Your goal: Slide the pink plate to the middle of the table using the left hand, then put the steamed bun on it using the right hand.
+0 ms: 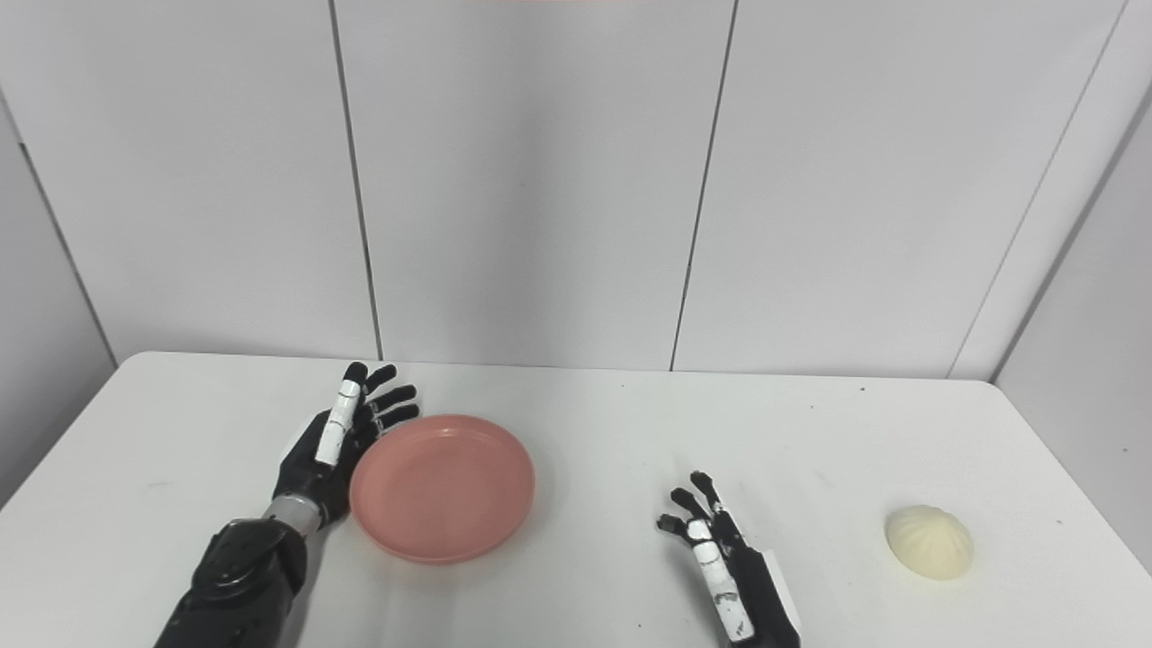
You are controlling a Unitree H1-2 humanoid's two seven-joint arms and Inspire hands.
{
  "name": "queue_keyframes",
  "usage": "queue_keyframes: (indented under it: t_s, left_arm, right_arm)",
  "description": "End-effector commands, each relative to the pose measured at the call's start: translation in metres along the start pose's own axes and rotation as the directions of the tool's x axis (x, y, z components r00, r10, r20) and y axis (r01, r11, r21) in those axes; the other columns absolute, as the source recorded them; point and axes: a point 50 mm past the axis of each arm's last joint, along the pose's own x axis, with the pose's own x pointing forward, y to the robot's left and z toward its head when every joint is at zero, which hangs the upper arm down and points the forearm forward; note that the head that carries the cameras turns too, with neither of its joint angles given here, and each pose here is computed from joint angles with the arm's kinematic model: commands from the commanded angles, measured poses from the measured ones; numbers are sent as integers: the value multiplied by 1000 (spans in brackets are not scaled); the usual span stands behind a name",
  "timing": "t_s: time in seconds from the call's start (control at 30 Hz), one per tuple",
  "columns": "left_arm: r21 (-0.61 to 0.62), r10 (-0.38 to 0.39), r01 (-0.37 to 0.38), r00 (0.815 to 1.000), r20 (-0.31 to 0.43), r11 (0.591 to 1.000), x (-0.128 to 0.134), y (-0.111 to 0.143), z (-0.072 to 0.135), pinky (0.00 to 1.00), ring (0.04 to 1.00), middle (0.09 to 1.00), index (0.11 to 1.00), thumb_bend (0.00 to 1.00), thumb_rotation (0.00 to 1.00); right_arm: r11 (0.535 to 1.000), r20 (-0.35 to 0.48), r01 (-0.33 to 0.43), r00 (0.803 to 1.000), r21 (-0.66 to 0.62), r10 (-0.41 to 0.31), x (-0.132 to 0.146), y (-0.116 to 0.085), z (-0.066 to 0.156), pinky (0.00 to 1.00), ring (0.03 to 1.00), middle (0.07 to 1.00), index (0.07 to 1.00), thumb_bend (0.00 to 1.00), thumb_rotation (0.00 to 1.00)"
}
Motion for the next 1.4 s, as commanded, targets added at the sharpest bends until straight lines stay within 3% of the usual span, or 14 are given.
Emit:
queue_keyframes:
  t_s: [0.0, 0.47, 0.73, 0.87, 1.13, 1.2, 1.37]
  left_arm:
    - [-6, -15, 15, 1000, 4, 1000, 9, -13, 12, 766, 803, 815, 873, 807, 908]
    - [12, -95, 95, 995, -9, 995, 7, -50, 3, 794, 807, 829, 909, 780, 926]
    - [2, -104, 104, 995, 1, 995, 4, -59, 0, 796, 819, 840, 905, 774, 918]
    - [-3, -107, 107, 994, 4, 994, 3, -58, -2, 803, 825, 852, 915, 776, 916]
    - [2, -103, 103, 995, -2, 995, 2, -53, -7, 811, 824, 857, 931, 767, 920]
    - [0, -104, 104, 995, -1, 995, 1, -54, -7, 808, 826, 858, 932, 762, 917]
    - [-3, -103, 103, 995, -4, 995, 1, -55, -7, 809, 830, 863, 940, 759, 919]
  right_arm:
    - [1000, -3, -28, 1000, 14, 28, 1, 10, 3, 934, 810, 892, 951, 748, 907]
    - [1000, -20, -18, 1000, -19, 17, -2, 18, 8, 953, 807, 885, 949, 766, 916]
    - [999, -21, -22, 1000, -32, 22, -2, 18, 6, 968, 815, 889, 952, 735, 911]
    - [998, -8, -16, 1000, -59, 16, 0, 17, 5, 917, 823, 893, 951, 723, 908]
    - [988, 64, 62, 997, -144, -53, -1, 9, 7, 885, 855, 913, 946, 701, 931]
    - [986, 79, 83, 994, -147, -72, -3, 7, 9, 894, 861, 924, 984, 712, 926]
    - [975, 162, 155, 978, -160, -129, 3, -6, 39, 831, 860, 923, 988, 772, 846]
